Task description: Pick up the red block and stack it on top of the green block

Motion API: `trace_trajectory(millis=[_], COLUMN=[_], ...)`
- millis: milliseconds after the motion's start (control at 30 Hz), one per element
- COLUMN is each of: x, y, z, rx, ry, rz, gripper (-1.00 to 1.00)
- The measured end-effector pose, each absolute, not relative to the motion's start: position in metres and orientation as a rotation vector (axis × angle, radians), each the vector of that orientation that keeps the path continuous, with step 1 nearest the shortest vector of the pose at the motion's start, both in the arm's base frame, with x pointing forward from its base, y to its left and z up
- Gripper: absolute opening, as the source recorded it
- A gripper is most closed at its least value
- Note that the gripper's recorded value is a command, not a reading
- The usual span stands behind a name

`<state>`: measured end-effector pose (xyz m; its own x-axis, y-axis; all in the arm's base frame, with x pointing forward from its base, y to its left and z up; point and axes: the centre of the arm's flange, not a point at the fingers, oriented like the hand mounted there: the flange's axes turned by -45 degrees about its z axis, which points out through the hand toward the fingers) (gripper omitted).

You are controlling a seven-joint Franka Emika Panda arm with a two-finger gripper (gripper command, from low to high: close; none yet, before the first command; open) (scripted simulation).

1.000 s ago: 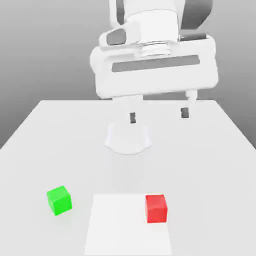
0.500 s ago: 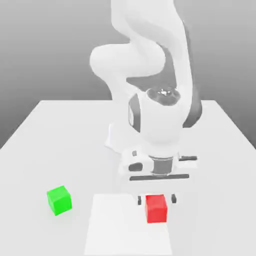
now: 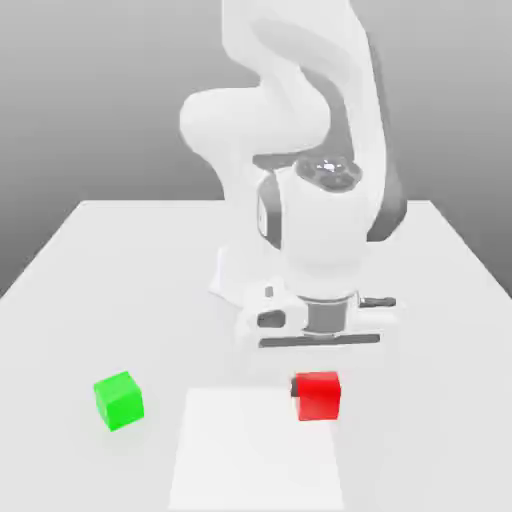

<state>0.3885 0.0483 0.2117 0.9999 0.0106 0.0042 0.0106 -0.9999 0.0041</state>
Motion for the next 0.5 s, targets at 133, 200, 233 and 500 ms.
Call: trace_trajectory(millis=[133,200,233,500], x=[0.392,0.39,0.389,0.356], y=[-0.009,-0.04,-0.055,-0.158], z=[0.226,0.231,0.234,0.246], rx=[3.125,3.114,3.109,3.055], ry=[-0.179,-0.285,-0.333,-0.699], rz=[0.019,0.023,0.024,0.013], gripper=[-1.0,-1.0,-1.0,-1.0])
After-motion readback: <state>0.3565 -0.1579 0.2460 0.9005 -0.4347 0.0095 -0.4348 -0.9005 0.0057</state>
